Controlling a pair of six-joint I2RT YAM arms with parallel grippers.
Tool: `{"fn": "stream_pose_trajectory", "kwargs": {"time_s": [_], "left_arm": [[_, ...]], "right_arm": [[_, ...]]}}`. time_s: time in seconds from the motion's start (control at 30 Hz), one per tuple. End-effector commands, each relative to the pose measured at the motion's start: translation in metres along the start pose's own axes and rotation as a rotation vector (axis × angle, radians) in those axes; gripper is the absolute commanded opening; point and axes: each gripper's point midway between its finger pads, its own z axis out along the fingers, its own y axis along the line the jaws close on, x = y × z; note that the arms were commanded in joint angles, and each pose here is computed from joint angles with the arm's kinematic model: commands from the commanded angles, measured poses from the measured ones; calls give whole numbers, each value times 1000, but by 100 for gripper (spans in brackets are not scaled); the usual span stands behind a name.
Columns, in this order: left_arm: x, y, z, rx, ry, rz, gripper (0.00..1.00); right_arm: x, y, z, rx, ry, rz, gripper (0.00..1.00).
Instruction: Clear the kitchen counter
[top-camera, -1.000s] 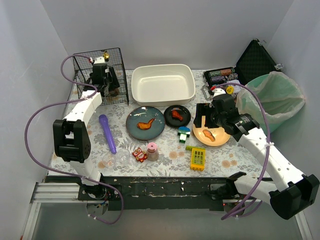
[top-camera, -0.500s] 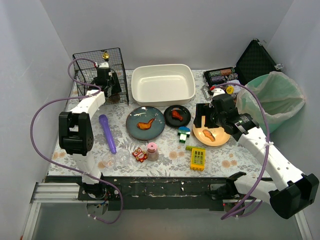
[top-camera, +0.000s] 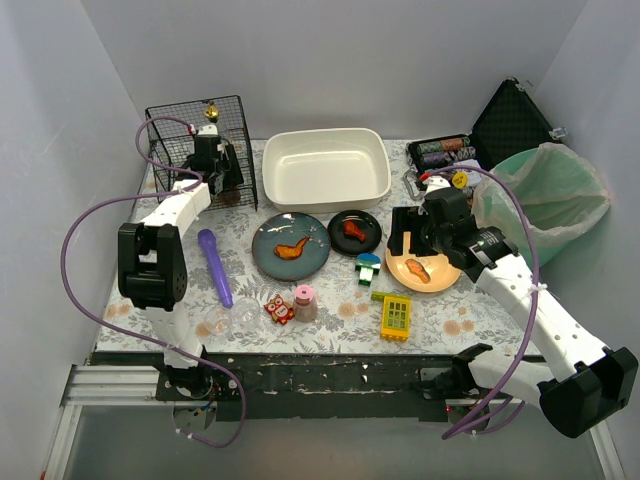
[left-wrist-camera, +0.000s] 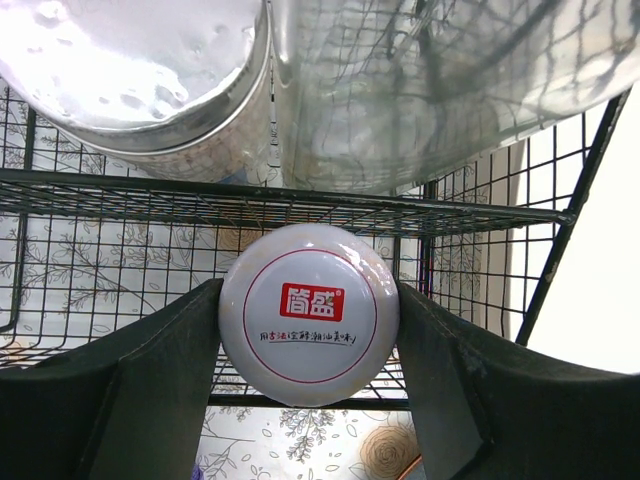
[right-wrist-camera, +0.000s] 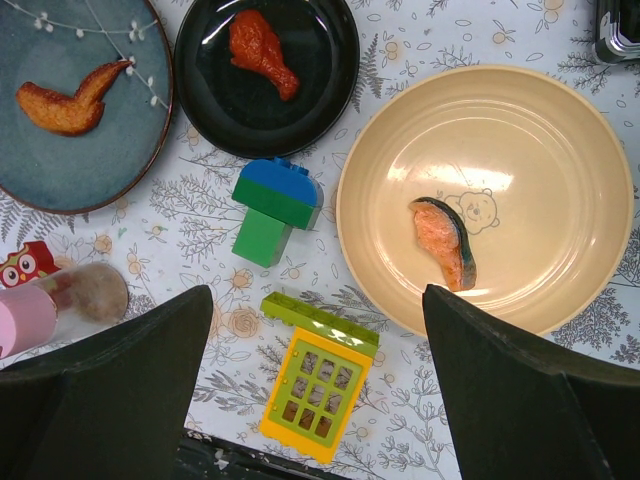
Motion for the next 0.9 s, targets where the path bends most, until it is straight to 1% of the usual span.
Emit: {"fn": "stream_pose_trajectory", "kwargs": {"time_s": [0.0, 0.1, 0.3, 0.43, 0.6, 0.67, 0.83, 0.87], "left_arm": [[-8, -6, 0, 26, -20, -9, 69], [-7, -5, 0, 26, -16, -10, 75], [-9, -5, -4, 26, -15, -13, 80], [-26, -5, -20, 28, -53, -30, 87], [-44, -7, -54, 56, -84, -74, 94], [-41, -5, -68, 54, -62, -102, 98], [-25, -14, -121, 119, -32, -138, 98], [-16, -20, -130, 139, -22, -137, 98]], "right_arm": [[-7, 0, -4, 0, -32, -10, 95], [-7, 1, -6, -4, -34, -9, 95], [-8, 2, -7, -10, -37, -7, 95], [-10, 2, -9, -10, -42, -6, 95], [-11, 3, -9, -15, -42, -9, 95], [-12, 4, -10, -20, -43, -9, 95], [-12, 7, -12, -32, -39, 0, 94], [-11, 7, -13, -32, -39, 3, 94]]}}
